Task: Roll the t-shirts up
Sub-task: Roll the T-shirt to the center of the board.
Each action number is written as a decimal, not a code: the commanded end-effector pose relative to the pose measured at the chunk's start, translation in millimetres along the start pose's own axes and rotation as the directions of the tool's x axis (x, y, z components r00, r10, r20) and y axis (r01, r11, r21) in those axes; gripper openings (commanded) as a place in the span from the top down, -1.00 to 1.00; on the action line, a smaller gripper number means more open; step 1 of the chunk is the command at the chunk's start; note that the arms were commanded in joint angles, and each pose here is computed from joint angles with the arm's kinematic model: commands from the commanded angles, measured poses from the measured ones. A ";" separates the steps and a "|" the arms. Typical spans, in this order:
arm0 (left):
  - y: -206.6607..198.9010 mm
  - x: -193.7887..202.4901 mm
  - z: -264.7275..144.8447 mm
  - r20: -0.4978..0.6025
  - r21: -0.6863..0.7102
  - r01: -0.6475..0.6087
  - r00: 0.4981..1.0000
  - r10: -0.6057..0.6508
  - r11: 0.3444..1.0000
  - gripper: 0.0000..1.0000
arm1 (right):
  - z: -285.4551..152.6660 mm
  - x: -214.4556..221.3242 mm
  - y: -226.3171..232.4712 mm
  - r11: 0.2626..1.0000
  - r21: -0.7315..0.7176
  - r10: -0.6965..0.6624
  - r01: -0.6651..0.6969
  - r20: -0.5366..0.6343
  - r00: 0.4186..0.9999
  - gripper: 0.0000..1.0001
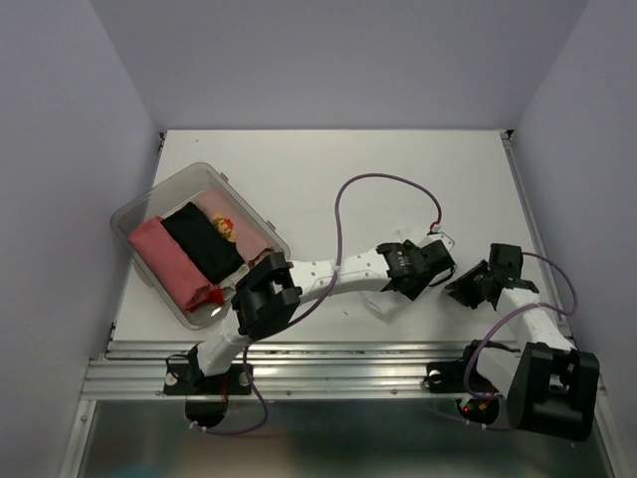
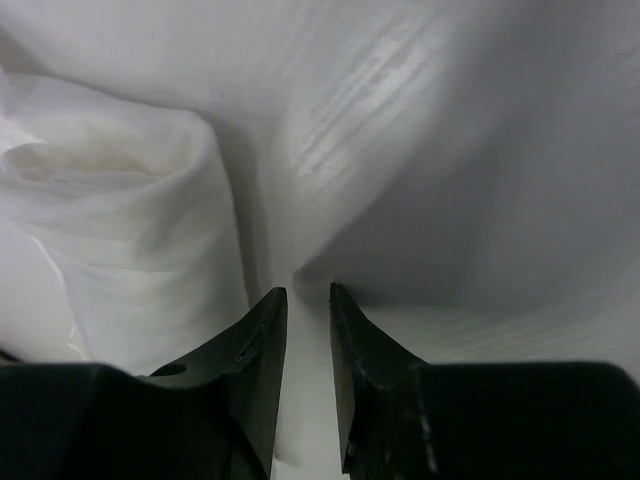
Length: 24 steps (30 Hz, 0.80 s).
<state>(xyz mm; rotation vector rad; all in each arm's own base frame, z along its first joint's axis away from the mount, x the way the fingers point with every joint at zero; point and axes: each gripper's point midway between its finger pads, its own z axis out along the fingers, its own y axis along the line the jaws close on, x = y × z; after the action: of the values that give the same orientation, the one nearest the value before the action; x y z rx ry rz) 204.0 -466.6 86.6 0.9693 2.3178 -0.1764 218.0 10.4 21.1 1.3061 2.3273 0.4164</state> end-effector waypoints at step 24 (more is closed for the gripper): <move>-4.7 -18.6 -12.6 0.048 -0.050 0.079 0.996 -0.077 0.996 -0.30 | 21.1 -13.7 17.5 0.997 -0.038 0.074 -0.073 0.017 0.997 -0.14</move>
<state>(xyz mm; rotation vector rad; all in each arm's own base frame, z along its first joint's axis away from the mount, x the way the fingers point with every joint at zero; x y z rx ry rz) 203.2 -465.4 98.1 0.8829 2.3400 -0.2001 258.7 43.0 27.1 1.2861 2.2460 0.5856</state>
